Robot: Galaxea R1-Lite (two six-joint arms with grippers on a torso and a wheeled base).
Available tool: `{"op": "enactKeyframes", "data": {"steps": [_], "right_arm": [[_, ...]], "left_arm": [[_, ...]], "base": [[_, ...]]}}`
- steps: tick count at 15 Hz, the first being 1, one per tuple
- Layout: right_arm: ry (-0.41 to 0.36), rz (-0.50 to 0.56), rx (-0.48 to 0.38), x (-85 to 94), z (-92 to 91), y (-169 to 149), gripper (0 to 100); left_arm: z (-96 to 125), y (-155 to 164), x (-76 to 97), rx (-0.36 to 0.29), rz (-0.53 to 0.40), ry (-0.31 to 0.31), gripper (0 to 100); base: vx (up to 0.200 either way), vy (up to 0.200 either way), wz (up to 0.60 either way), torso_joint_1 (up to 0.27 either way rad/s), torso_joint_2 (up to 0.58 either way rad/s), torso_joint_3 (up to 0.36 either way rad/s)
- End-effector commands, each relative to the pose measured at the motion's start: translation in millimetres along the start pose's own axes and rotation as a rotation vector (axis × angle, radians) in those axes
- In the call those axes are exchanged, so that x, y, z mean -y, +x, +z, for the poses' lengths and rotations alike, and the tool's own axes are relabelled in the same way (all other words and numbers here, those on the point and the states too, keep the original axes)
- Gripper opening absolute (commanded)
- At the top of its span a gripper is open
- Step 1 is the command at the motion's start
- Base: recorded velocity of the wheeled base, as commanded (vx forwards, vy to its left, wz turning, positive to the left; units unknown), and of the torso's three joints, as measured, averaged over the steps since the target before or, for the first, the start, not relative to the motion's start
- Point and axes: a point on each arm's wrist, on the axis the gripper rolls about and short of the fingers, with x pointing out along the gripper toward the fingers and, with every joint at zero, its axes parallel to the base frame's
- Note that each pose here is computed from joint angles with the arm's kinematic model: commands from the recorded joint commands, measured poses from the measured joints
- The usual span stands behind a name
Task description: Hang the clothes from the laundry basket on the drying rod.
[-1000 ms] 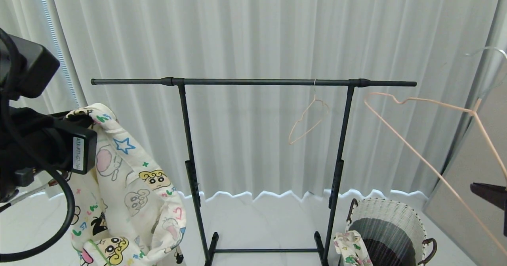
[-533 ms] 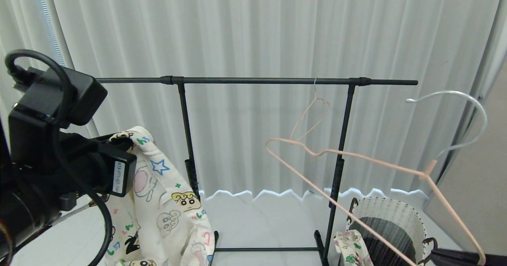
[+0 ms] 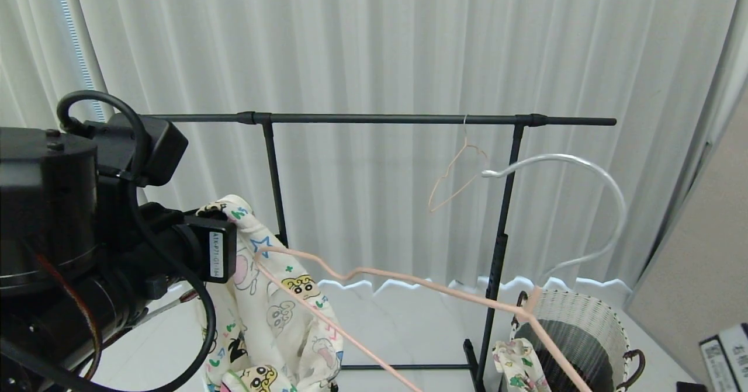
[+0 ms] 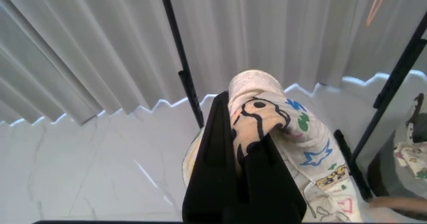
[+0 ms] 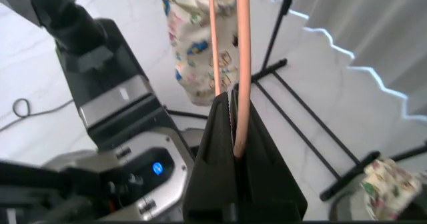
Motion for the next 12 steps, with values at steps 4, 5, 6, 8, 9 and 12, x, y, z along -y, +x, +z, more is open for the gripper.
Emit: {"op": "enactKeyframes", "data": {"steps": [4,5,6,8,9,12], "right_arm": [[0.007,-0.021,-0.093,-5.1,-6.2,28,0],[0.021,-0.023,-0.092,-5.9,-4.7,31,0],[0.048,-0.021,-0.079,-8.2,-0.7,37,0],[0.078,-0.013,-0.045,-12.3,4.4,51,0],[0.08,-0.01,-0.041,-13.5,4.6,57,0],[0.078,-0.004,-0.039,-14.6,4.0,56,0]], "left_arm": [[0,0,0.9,0.0,-0.002,-0.001,0],[1,0,0.7,0.003,-0.003,-0.003,0],[1,0,0.7,0.003,-0.003,-0.003,0],[1,-1,0.9,0.005,-0.006,-0.003,0],[1,-1,1.2,0.003,-0.006,-0.002,0],[0,0,0.7,0.001,0.02,0.002,0]], "base": [[0.0,0.0,0.0,0.0,0.0,0.0],[0.0,0.0,0.0,0.0,0.0,0.0],[0.0,0.0,0.0,0.0,0.0,0.0],[0.0,0.0,0.0,0.0,0.0,0.0],[0.0,0.0,0.0,0.0,0.0,0.0],[0.0,0.0,0.0,0.0,0.0,0.0]]}}
